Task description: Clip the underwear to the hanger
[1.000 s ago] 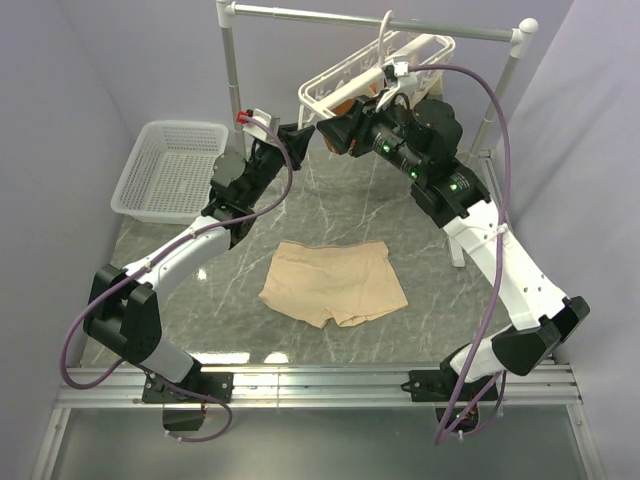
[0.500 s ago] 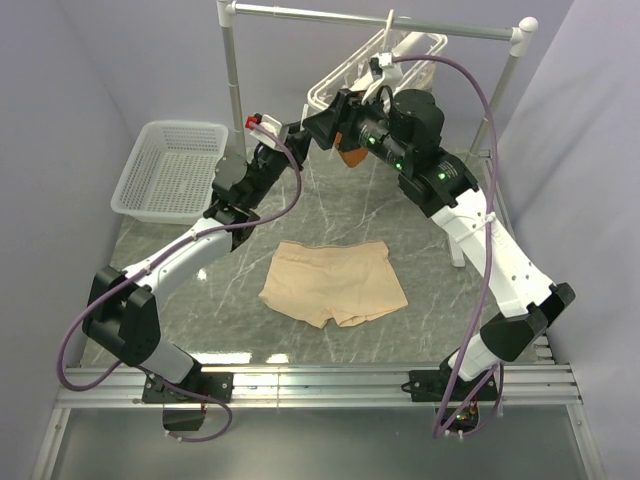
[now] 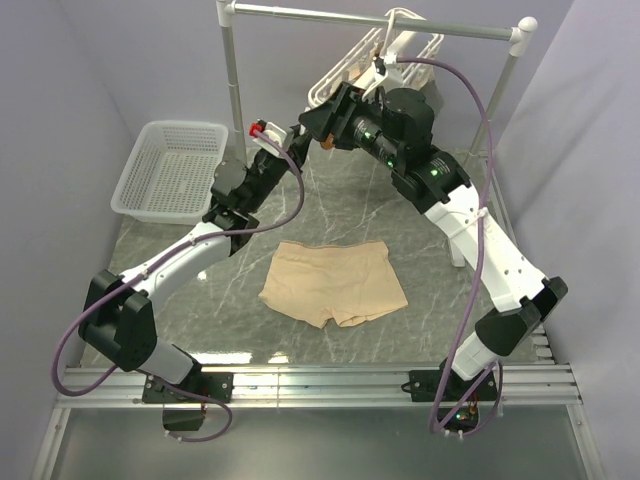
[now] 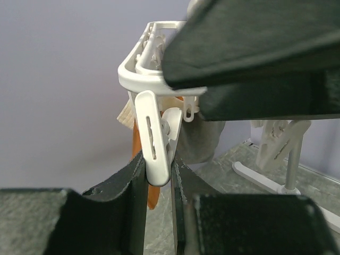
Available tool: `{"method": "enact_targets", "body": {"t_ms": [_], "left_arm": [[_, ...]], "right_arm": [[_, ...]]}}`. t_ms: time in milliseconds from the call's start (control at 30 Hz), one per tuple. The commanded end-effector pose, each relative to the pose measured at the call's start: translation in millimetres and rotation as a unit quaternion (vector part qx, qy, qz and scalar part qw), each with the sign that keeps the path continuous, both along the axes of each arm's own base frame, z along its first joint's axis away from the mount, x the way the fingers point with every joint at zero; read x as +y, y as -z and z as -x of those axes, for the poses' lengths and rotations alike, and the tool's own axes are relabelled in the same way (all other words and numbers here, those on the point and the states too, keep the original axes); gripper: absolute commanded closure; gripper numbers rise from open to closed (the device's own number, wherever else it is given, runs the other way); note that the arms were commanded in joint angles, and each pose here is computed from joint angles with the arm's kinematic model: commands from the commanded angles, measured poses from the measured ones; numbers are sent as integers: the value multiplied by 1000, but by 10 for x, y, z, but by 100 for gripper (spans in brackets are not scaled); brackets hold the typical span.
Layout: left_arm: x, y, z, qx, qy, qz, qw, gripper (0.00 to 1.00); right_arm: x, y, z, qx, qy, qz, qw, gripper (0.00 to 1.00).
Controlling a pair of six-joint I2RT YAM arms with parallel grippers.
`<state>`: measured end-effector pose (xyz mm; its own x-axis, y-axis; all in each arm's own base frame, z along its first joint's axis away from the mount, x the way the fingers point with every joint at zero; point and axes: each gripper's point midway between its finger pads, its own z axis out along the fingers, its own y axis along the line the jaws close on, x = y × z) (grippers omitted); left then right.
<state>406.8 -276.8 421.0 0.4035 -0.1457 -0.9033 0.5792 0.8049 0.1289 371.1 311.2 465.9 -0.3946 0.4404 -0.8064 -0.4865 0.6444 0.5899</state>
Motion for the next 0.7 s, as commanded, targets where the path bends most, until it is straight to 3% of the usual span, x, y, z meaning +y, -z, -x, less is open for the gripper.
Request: {"method": "enact_targets", "body": {"t_ms": [0,667], "left_arm": [[100,-404,210,-62,-4,20,998,100],[147,-443,181,-70,-28,15,997,100]], "right_arm": [[-3,-126,-137,10,28,-35,999,33],[-231,72,-224,67,105,-41,991,36]]}}
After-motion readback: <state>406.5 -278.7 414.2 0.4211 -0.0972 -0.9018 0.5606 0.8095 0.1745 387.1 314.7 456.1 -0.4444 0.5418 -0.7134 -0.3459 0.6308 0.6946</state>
